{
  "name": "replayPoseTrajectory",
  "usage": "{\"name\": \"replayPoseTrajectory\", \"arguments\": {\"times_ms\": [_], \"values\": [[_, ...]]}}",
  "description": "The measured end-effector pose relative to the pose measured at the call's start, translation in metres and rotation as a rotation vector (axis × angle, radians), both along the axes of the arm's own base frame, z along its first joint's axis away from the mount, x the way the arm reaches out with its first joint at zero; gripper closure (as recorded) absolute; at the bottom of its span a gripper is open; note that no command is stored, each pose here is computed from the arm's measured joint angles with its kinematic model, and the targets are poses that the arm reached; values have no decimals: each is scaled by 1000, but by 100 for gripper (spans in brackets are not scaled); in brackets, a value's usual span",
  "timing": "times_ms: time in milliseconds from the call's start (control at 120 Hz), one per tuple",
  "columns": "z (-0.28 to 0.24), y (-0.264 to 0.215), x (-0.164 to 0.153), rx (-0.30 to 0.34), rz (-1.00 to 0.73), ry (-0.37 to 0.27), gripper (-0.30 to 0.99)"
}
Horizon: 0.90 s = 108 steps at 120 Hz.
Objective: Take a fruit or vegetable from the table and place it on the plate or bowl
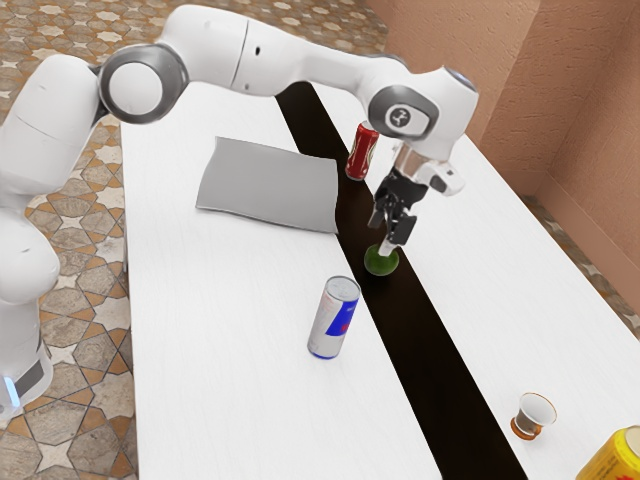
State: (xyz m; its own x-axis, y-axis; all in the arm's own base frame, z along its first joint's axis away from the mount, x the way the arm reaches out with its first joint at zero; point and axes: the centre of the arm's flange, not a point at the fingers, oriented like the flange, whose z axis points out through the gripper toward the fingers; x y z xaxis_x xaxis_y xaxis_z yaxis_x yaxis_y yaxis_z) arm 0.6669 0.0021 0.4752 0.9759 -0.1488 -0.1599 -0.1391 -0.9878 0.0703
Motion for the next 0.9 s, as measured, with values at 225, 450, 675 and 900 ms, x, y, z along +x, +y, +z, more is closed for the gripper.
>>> {"name": "replayPoseTrajectory", "arguments": {"times_ms": [225,450,675,900], "values": [[-22,1,-2,-13,12,6,0],[-30,8,4,-24,33,-37,0],[-48,10,9,-25,40,-77,0],[-60,10,11,-32,48,-109,5]]}}
